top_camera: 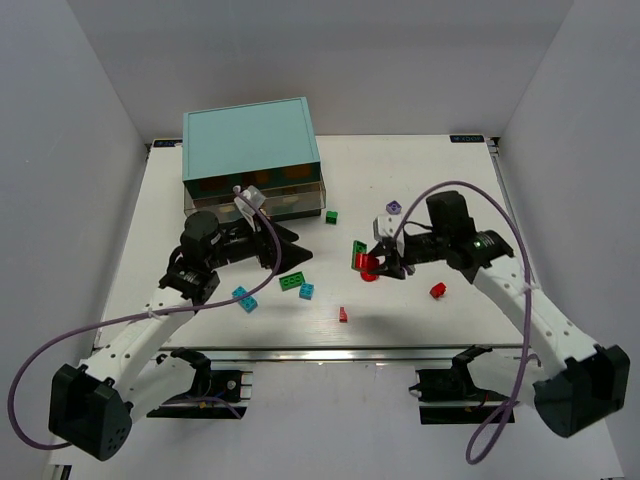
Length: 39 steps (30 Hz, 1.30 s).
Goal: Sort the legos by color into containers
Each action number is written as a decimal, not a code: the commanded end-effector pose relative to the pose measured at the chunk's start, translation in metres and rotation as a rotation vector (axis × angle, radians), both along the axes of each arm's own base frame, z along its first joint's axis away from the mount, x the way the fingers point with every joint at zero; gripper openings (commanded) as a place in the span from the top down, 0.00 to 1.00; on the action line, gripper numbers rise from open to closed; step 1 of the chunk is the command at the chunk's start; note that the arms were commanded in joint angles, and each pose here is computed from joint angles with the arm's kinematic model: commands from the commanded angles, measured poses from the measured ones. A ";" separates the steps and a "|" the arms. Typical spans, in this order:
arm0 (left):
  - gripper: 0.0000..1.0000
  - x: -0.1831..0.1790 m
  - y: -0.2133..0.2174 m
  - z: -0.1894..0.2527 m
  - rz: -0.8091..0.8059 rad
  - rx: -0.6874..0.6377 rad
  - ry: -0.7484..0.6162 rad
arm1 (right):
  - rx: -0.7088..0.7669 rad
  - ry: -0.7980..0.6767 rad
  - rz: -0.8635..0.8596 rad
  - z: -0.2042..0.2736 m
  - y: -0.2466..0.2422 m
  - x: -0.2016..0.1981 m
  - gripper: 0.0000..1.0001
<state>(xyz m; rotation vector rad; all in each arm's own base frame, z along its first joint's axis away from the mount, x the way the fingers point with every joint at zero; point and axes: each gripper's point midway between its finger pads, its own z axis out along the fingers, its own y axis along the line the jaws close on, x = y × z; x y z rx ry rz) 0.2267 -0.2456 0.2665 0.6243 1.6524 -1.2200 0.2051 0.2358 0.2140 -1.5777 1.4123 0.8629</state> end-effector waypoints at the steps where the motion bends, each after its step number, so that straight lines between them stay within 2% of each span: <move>1: 0.07 -0.010 -0.009 0.031 -0.065 -0.084 0.041 | 0.020 -0.199 0.126 0.003 -0.003 -0.020 1.00; 5: 0.07 -0.011 -0.019 0.030 -0.079 -0.079 0.131 | -0.039 -0.313 0.116 -0.003 -0.011 -0.019 1.00; 11: 0.07 -0.009 -0.036 0.001 -0.069 -0.027 0.259 | -0.036 -0.403 0.088 0.002 -0.006 -0.021 1.00; 16: 0.07 -0.010 -0.053 -0.023 -0.053 0.021 0.318 | -0.069 -0.370 0.084 -0.008 0.002 -0.027 1.00; 25: 0.10 -0.007 -0.092 -0.031 -0.016 0.065 0.311 | -0.083 -0.376 0.081 -0.021 0.006 -0.036 1.00; 35: 0.27 0.002 -0.119 -0.057 0.056 0.174 0.330 | -0.070 -0.414 0.071 -0.023 0.002 -0.041 1.00; 39: 0.48 0.004 -0.123 -0.063 0.083 0.194 0.329 | -0.070 -0.415 0.070 -0.026 0.000 -0.044 1.00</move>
